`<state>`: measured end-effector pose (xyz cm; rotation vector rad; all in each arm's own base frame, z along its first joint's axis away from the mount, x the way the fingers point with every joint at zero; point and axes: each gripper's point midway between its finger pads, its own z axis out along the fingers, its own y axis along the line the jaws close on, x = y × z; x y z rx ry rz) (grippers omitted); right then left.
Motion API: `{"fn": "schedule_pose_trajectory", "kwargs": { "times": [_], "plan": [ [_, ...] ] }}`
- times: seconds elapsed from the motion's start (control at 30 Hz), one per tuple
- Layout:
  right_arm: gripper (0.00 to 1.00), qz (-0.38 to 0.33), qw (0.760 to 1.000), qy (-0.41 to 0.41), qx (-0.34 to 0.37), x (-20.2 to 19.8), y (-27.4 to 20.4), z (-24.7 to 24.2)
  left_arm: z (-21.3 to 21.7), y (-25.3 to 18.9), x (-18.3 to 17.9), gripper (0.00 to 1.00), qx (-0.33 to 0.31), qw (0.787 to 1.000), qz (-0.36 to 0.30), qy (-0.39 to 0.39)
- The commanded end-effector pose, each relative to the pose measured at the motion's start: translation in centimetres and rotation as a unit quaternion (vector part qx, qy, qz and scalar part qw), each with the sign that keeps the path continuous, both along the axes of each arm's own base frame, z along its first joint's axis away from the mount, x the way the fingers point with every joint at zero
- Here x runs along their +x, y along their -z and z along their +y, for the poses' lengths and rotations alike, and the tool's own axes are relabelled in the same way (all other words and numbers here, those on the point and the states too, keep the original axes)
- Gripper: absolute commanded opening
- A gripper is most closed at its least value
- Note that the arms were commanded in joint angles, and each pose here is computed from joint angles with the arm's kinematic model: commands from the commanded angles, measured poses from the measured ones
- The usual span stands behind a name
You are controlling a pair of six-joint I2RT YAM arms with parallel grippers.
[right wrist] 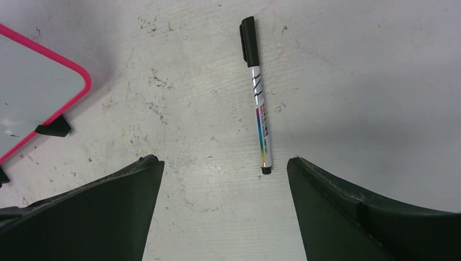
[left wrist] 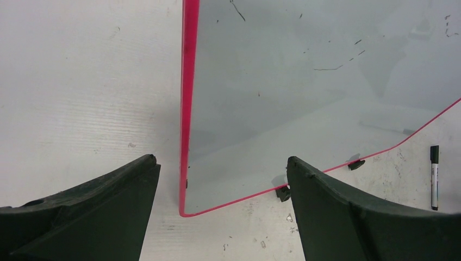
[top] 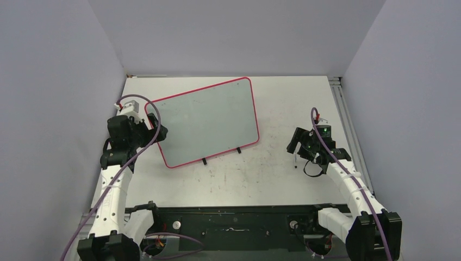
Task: Write a sentence on the whiteboard
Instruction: Adjust the whiteboard on the whiteboard stand.
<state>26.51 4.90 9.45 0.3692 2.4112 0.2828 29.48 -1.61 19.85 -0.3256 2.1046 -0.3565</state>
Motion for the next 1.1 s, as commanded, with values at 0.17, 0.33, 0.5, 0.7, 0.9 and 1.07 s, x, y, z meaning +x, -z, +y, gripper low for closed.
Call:
{"fn": "schedule_pose_trajectory", "kwargs": {
  "times": [0.17,0.33,0.5,0.7,0.9,1.07],
  "plan": [
    [0.87,-0.029,1.000,0.007,-0.002,0.7,-0.6,-0.4,-0.3,-0.4,2.6,0.86,-0.010,0.999,-0.027,0.024],
    [0.87,-0.034,0.999,0.002,0.000,0.8,-0.9,-0.2,-0.5,0.6,2.8,0.86,-0.013,0.999,-0.013,0.029],
    [0.88,-0.038,0.999,0.001,0.002,0.7,-1.0,-0.1,-1.0,1.5,3.0,0.86,-0.014,0.999,0.006,0.038],
    [0.88,-0.036,0.999,0.001,0.004,0.6,-0.8,-0.1,-2.5,1.9,3.0,0.86,-0.007,0.998,0.013,0.061],
    [0.88,-0.034,0.999,-0.001,0.007,0.5,-0.5,0.1,-3.1,2.0,3.0,0.86,-0.004,0.998,0.015,0.069],
    [0.88,-0.034,0.999,0.001,0.008,0.5,-0.5,0.0,-3.8,2.2,3.1,0.86,0.000,0.997,0.021,0.079]
  ]
}}
